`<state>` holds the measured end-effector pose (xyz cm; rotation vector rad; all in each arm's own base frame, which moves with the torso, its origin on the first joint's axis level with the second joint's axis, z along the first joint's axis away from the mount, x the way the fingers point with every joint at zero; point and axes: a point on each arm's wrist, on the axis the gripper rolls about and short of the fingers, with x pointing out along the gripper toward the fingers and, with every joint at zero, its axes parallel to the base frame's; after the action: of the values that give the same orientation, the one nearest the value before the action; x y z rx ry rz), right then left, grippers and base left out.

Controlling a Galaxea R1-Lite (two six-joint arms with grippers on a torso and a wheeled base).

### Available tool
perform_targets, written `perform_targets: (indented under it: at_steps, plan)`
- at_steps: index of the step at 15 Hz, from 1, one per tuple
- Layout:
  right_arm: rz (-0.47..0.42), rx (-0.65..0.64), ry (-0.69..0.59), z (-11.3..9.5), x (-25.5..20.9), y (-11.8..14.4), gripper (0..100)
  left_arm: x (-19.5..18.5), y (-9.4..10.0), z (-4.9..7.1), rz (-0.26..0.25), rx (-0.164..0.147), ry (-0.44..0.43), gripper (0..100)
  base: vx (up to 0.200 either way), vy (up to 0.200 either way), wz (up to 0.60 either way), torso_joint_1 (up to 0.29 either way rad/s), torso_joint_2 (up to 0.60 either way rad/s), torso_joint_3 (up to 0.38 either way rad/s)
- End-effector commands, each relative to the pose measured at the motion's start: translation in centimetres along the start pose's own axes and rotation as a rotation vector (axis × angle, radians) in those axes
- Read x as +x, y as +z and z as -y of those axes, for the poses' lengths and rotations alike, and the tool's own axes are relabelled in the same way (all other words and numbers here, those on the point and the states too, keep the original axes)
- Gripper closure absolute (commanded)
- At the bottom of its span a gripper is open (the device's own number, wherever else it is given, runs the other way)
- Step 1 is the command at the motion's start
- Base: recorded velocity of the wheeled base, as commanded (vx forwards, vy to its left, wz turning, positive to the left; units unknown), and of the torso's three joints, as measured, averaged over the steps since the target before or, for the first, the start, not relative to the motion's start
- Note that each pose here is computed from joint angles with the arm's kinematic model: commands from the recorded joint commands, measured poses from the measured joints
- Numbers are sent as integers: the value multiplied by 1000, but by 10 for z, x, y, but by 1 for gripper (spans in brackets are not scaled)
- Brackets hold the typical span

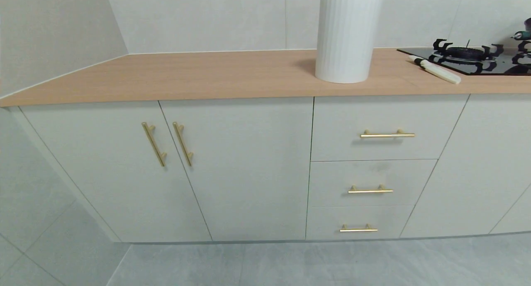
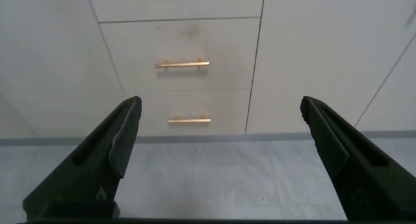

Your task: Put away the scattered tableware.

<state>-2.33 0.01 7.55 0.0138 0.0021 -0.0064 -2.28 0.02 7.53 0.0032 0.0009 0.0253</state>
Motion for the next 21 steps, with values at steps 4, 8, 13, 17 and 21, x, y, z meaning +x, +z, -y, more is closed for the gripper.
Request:
perform_targets:
  at_steps: [4, 8, 13, 17, 21]
  plan:
    - [-2, 2, 0, 0, 0, 0, 0, 0, 0, 0, -1, 0, 1, 0, 200, 0, 0, 0, 5, 4]
    - [-4, 2, 0, 0, 0, 0, 0, 0, 0, 0, -1, 0, 1, 0, 200, 0, 0, 2, 1, 2]
    - [-4, 2, 0, 0, 0, 0, 0, 0, 0, 0, -1, -2, 1, 0, 200, 0, 0, 3, 6, 2]
    - [-2, 2, 0, 0, 0, 0, 0, 0, 0, 0, -1, -3, 1, 0, 0, 0, 0, 0, 0, 0]
    - [-2, 2, 0, 0, 0, 0, 0, 0, 0, 0, -1, -3, 1, 0, 0, 0, 0, 0, 0, 0]
